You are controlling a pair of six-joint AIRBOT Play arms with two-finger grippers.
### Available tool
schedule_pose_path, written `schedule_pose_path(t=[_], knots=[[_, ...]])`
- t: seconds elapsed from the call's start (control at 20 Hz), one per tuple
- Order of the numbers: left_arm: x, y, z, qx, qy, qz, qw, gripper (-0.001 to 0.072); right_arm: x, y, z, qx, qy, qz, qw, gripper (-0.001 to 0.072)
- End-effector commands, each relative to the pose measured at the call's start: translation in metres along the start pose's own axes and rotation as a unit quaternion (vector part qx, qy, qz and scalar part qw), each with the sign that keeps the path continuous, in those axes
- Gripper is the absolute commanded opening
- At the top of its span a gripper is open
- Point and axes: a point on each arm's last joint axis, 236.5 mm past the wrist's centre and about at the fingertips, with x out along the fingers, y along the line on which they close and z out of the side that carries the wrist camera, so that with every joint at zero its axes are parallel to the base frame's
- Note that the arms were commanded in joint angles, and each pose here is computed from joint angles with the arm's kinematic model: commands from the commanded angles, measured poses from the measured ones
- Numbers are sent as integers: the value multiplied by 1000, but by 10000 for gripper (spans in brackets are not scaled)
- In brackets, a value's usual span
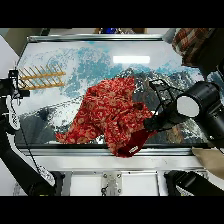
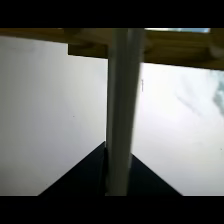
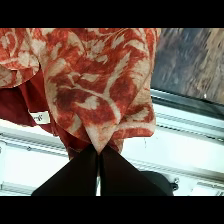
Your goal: Fold the clothes and pants, and hang the long-sleeved shirts on hangers.
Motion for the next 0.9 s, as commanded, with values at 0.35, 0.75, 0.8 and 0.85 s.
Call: schedule_pose_path(t=[0.35, 0.75, 0.8, 0.85], knots=[[-140, 14, 60, -9, -99, 18, 995, 20, 0, 0, 0, 0, 0, 0, 1000, 17], [-325, -55, 87, 3, -210, -18, 978, 22, 0, 0, 0, 0, 0, 0, 1000, 17], [-351, -70, 83, 16, -218, -27, 975, 22, 0, 0, 0, 0, 0, 0, 1000, 17], [-374, -85, 76, 29, -226, -37, 973, 22, 0, 0, 0, 0, 0, 0, 1000, 16]])
